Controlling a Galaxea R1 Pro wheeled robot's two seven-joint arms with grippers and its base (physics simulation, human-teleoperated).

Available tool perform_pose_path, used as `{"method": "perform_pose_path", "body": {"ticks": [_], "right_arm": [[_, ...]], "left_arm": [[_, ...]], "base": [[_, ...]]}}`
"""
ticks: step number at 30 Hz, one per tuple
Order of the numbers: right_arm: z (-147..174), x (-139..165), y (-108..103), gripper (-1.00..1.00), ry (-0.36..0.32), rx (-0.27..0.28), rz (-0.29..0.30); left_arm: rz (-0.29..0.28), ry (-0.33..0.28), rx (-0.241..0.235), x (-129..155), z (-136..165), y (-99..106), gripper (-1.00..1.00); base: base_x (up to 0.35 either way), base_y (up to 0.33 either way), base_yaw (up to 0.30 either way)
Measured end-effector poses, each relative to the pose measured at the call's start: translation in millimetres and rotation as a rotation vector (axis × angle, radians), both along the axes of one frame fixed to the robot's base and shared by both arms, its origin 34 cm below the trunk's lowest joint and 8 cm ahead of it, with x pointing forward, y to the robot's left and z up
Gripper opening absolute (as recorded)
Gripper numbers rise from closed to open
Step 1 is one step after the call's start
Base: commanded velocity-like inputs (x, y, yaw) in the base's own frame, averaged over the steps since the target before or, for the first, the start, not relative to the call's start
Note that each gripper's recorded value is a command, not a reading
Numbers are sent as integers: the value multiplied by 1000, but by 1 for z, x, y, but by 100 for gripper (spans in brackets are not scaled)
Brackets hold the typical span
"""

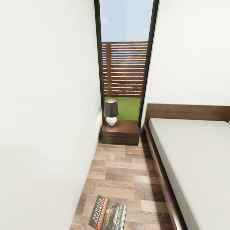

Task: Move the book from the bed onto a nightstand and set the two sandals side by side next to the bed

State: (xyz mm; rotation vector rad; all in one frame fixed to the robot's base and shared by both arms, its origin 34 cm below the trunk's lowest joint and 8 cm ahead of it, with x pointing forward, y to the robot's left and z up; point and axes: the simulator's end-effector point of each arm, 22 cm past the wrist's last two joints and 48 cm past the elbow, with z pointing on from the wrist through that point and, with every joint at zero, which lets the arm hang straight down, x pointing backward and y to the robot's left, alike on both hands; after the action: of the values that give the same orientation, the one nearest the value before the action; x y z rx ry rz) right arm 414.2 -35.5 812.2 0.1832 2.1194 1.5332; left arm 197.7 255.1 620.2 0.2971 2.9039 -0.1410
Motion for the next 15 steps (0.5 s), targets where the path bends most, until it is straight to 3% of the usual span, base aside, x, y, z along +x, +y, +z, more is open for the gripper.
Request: {"method": "perform_pose_path", "body": {"ticks": [15], "right_arm": [[0,0,0,-100,-1,0,0]], "left_arm": [[0,0,0,0,0,0,100]], "base": [[309,-29,0]]}}
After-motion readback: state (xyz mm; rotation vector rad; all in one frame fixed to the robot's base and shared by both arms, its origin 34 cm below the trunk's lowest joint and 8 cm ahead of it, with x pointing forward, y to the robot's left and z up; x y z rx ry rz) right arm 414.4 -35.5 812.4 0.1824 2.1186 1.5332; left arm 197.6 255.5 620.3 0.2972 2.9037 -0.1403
